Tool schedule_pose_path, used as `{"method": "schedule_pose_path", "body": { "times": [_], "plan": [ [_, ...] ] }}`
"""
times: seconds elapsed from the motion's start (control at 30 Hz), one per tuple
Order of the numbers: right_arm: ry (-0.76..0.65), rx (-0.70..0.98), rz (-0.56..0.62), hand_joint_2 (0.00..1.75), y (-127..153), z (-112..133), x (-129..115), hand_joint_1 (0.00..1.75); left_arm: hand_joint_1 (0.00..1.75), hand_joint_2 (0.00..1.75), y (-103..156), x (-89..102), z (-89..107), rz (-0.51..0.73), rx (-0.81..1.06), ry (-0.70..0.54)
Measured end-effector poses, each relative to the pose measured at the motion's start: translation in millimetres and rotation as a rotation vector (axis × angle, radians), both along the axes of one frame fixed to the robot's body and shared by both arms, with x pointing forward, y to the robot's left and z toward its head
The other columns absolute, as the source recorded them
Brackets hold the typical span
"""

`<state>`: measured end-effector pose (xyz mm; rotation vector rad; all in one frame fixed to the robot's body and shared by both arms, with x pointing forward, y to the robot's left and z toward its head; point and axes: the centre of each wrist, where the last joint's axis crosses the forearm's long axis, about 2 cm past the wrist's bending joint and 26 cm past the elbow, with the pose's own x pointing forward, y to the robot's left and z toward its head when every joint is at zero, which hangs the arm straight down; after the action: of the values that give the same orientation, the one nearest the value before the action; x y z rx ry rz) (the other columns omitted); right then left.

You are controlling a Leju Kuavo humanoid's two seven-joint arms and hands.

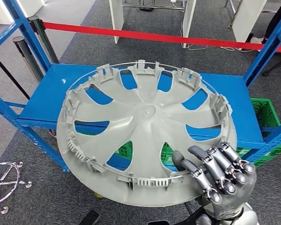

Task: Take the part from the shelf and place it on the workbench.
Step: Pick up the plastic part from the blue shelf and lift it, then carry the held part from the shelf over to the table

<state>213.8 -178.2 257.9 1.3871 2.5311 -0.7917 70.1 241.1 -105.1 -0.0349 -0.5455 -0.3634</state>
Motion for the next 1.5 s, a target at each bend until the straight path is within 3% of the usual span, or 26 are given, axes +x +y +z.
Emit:
{"method": "schedule_pose_path", "body": {
  "times": [0.83,1.17,1.5],
  "plan": [
    [-0.036,0.056,-0.104,1.75,-26,10,-14,1.75,0.0,0.0,10,1.3,-0.5,0.063,0.075,0.076],
    [-0.064,0.092,-0.135,1.75,-34,19,-20,1.75,0.0,0.0,20,-17.2,-4.2,0.192,0.084,0.223],
    [-0.08,0.103,-0.153,1.75,-38,22,-21,1.75,0.0,0.0,23,-23.0,-5.1,0.216,0.074,0.274]
  ]
}}
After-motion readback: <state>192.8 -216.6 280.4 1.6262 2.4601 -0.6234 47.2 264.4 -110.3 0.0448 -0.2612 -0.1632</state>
